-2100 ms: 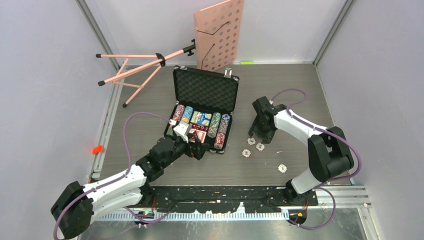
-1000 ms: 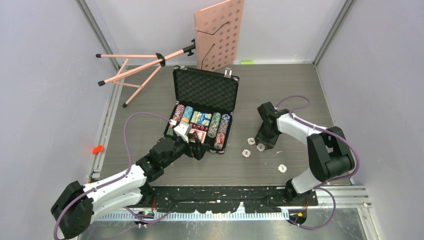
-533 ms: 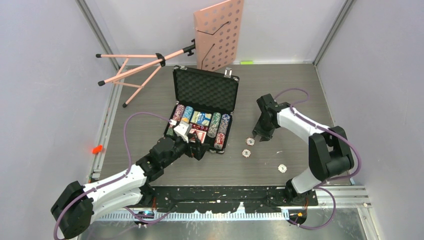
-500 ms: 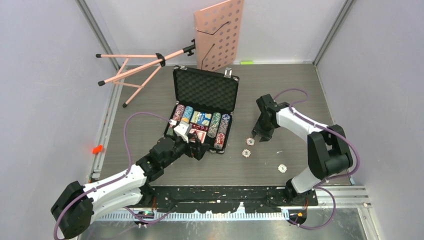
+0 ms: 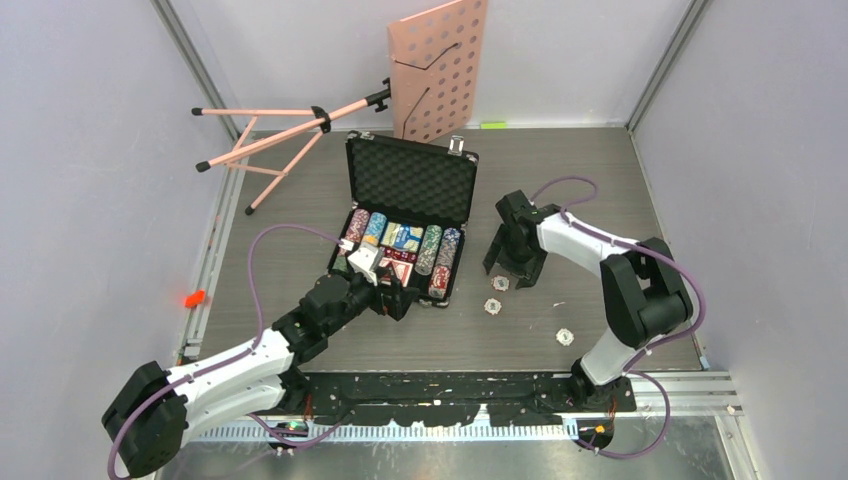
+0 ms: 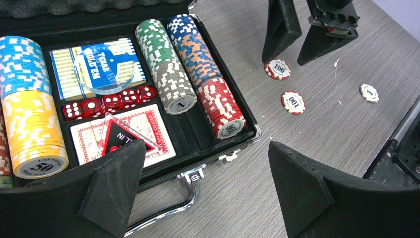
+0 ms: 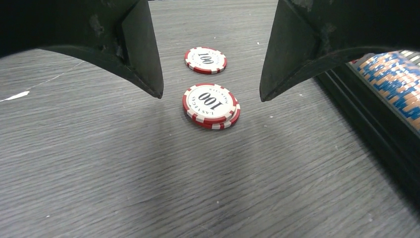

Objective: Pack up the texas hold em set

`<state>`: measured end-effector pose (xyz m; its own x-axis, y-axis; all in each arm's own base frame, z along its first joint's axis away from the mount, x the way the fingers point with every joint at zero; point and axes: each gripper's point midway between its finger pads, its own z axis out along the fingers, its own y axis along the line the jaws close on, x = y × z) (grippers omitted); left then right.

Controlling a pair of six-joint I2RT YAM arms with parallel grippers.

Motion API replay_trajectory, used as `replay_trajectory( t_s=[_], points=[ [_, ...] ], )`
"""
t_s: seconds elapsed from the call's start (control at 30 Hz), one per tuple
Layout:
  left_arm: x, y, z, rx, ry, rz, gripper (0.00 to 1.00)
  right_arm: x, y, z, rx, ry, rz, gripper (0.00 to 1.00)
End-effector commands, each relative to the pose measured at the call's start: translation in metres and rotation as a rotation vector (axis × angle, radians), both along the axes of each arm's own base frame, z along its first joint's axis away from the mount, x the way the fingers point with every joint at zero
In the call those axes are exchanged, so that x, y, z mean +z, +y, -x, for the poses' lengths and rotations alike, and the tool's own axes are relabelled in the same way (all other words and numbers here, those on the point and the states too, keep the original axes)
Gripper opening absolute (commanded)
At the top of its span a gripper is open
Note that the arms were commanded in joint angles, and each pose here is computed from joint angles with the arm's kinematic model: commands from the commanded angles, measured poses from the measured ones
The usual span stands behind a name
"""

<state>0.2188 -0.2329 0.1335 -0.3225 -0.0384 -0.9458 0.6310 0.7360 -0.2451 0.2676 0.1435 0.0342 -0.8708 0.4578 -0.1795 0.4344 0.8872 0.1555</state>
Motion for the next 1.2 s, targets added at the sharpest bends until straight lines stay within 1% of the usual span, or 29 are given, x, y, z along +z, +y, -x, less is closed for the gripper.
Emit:
replay_trajectory(
  t_s=[0.0, 0.07, 0.2, 0.27, 0.37, 0.4, 0.47, 0.53, 0.57, 0.6, 0.67, 0.73, 0.87, 0.93, 1.03, 1.17],
  points=[
    [0.024, -0.006, -0.006, -0.007, -0.062, 0.050, 0.98, -0.001, 0.004, -0.011, -0.028, -0.036, 0.051, 0.79],
    [0.024, -0.007, -0.006, -0.007, -0.061, 0.051, 0.98, -0.007, 0.005, -0.009, -0.028, -0.030, 0.073, 0.79],
    [0.024, -0.007, -0.005, -0.011, -0.061, 0.051, 0.98, -0.020, -0.002, -0.008, -0.042, -0.017, 0.130, 0.73],
    [0.025, -0.007, -0.005, -0.012, -0.063, 0.054, 0.98, -0.025, -0.005, -0.008, -0.045, -0.010, 0.153, 0.68],
    [0.026, -0.006, -0.005, -0.009, -0.064, 0.054, 0.98, -0.034, -0.005, -0.003, -0.044, 0.009, 0.154, 0.58],
    [0.026, -0.006, -0.005, -0.008, -0.066, 0.054, 0.98, -0.035, -0.004, -0.003, -0.043, 0.010, 0.150, 0.56],
    [0.026, -0.005, -0.005, -0.005, -0.067, 0.054, 0.98, -0.037, -0.003, 0.001, -0.044, 0.018, 0.148, 0.48],
    [0.026, -0.005, -0.005, -0.005, -0.067, 0.054, 0.98, -0.037, -0.003, 0.003, -0.045, 0.019, 0.142, 0.40],
    [0.026, -0.005, -0.005, -0.004, -0.066, 0.054, 0.98, -0.035, -0.002, 0.004, -0.046, 0.017, 0.133, 0.37],
    [0.026, -0.005, -0.005, -0.003, -0.065, 0.052, 0.98, -0.034, -0.002, 0.005, -0.045, 0.016, 0.129, 0.32],
    [0.025, -0.005, -0.005, -0.004, -0.062, 0.052, 0.98, -0.029, 0.000, 0.006, -0.044, 0.014, 0.113, 0.26],
    [0.024, -0.006, -0.006, -0.003, -0.059, 0.050, 0.98, -0.020, 0.003, 0.008, -0.042, 0.009, 0.088, 0.23],
    [0.025, -0.009, -0.006, -0.008, -0.054, 0.064, 0.98, 0.005, 0.008, 0.011, -0.046, -0.023, 0.031, 0.22],
    [0.030, -0.015, -0.006, -0.027, -0.046, 0.082, 0.94, 0.021, 0.013, 0.011, -0.056, -0.050, -0.010, 0.22],
    [0.039, -0.031, -0.001, -0.081, 0.007, 0.133, 0.88, 0.042, 0.021, 0.010, -0.063, -0.085, -0.073, 0.22],
    [0.048, -0.060, 0.010, -0.135, 0.054, 0.192, 0.87, 0.060, 0.028, 0.011, -0.077, -0.117, -0.136, 0.22]
  ],
)
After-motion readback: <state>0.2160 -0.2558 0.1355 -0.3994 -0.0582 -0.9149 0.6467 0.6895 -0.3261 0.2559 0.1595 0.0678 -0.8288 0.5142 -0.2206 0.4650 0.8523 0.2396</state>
